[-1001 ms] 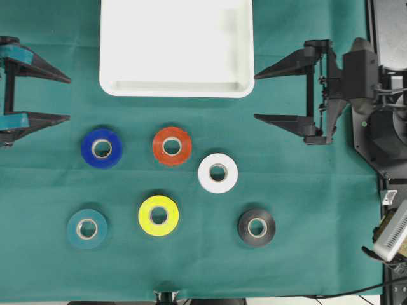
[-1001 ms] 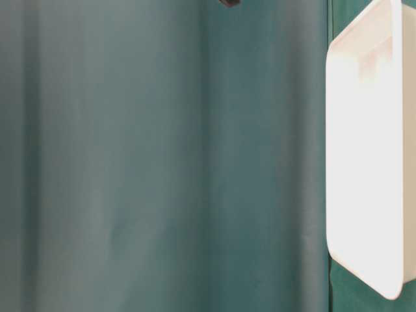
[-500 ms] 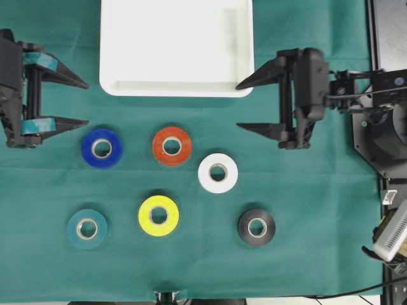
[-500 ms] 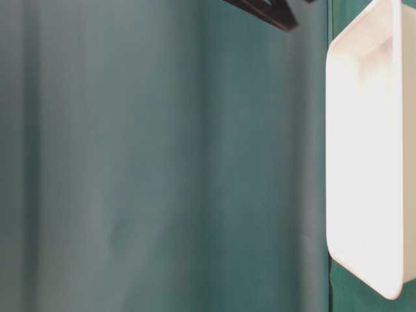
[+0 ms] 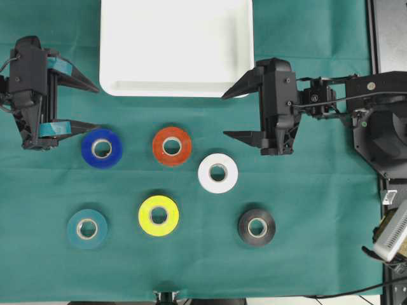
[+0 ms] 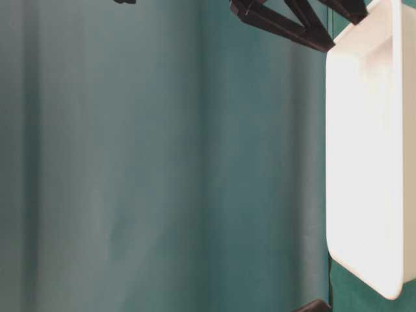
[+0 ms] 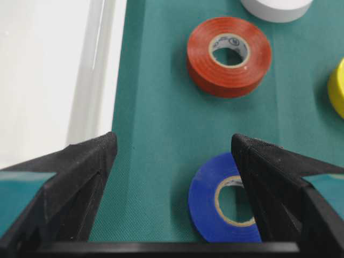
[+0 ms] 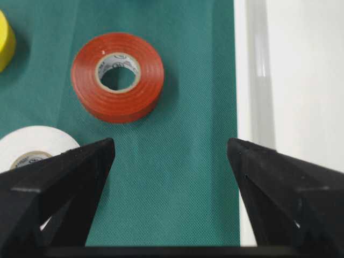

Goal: Put the tape alternately from left to right into the white case.
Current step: 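Lower the right gripper over the white tape roll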

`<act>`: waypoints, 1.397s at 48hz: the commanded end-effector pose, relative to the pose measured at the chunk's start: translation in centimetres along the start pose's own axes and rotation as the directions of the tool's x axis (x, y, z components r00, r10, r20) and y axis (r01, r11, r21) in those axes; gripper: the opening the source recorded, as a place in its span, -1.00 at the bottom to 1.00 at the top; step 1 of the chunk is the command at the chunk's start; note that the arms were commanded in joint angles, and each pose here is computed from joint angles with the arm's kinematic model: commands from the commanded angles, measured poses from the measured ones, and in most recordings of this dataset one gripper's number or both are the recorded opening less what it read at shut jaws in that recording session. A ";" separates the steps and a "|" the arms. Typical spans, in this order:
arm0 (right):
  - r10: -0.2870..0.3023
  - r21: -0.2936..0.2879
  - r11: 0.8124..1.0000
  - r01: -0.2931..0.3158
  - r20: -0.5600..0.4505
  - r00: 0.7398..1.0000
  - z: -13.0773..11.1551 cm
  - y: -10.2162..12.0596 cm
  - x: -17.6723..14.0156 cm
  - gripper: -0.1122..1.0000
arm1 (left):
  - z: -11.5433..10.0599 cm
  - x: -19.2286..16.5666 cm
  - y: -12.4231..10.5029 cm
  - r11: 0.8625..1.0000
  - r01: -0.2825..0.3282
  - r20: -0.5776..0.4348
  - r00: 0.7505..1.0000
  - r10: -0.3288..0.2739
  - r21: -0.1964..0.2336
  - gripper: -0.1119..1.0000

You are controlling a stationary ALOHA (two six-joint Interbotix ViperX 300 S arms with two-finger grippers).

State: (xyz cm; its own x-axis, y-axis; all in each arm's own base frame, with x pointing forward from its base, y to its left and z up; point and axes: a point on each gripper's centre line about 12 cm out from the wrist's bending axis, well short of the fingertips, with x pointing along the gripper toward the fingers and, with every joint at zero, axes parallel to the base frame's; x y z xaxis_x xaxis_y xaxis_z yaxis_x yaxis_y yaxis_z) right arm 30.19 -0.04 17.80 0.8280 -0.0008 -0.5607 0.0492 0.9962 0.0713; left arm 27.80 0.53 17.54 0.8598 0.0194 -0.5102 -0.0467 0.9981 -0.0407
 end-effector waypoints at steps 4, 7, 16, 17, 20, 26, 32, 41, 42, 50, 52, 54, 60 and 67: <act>0.006 -0.003 1.000 -0.006 0.021 1.000 0.9 0.2 -0.1 0.66 | 1.1 -0.2 0.0 1.000 -0.001 0.031 1.000 0.001 0.000 0.90; 0.010 -0.008 1.000 -0.010 0.014 1.000 0.9 0.4 -0.1 0.66 | 1.1 -0.2 0.0 1.000 -0.001 0.029 1.000 0.001 0.000 0.90; 0.046 -0.028 0.999 -0.046 0.009 0.999 0.7 1.7 -0.1 0.66 | 0.9 -0.2 0.0 1.000 -0.001 0.025 1.000 0.001 0.000 0.89; 0.051 -0.032 0.998 -0.051 0.009 0.999 0.7 1.9 -0.1 0.66 | 0.9 -0.2 0.0 1.000 -0.001 0.025 1.000 0.001 0.000 0.90; 0.067 -0.043 0.997 -0.067 0.003 0.998 0.5 2.5 -0.2 0.66 | 1.0 -0.2 0.0 1.000 -0.001 0.028 1.000 0.001 0.000 0.89; 0.100 -0.066 0.993 -0.100 -0.009 0.995 0.1 3.7 -0.1 0.66 | 1.1 -0.2 0.0 1.000 -0.001 0.031 1.000 0.001 0.001 0.89; 0.118 -0.078 0.990 -0.119 -0.017 0.993 -0.1 4.4 -0.1 0.66 | 1.1 -0.2 0.0 1.000 -0.001 0.031 1.000 0.001 0.001 0.89; 0.115 -0.079 0.990 -0.118 -0.038 0.993 -0.3 4.5 0.3 0.66 | 1.1 -0.2 0.0 1.000 0.000 0.031 1.000 0.000 0.001 0.90; 0.115 -0.079 0.990 -0.118 -0.042 0.992 -0.4 4.5 0.4 0.66 | 1.1 -0.2 0.0 1.000 -0.001 0.031 1.000 0.001 0.000 0.90; 0.106 -0.078 0.991 -0.113 -0.092 0.990 -0.9 4.5 1.6 0.66 | 1.0 -0.2 0.0 1.000 -0.001 0.028 1.000 0.001 0.000 0.90; 0.103 -0.078 0.991 -0.112 -0.109 0.989 -1.1 4.5 2.0 0.66 | 0.9 -0.2 0.0 1.000 -0.001 0.026 1.000 0.001 0.001 0.90; 0.100 -0.078 0.991 -0.110 -0.124 0.987 -1.2 4.6 2.4 0.66 | 0.9 -0.2 0.0 1.000 -0.001 0.026 1.000 0.001 0.001 0.89; 0.089 -0.081 0.991 -0.105 -0.179 0.980 -1.4 4.7 3.9 0.66 | 0.9 -0.2 0.0 1.000 -0.002 0.025 1.000 0.002 0.000 0.90; 0.074 -0.081 0.992 -0.097 -0.256 0.964 -1.8 4.8 5.4 0.66 | 0.7 -0.2 0.1 1.000 -0.002 0.020 1.000 0.002 0.001 0.89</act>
State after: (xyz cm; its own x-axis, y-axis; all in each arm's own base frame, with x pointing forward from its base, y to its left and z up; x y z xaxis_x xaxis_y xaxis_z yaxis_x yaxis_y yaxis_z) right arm 32.82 4.71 13.10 0.6569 0.0939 -0.7481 -0.0755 0.9954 0.0587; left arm 27.74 0.56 17.49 0.8559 0.0202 -0.5168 -0.0465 0.9982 -0.0381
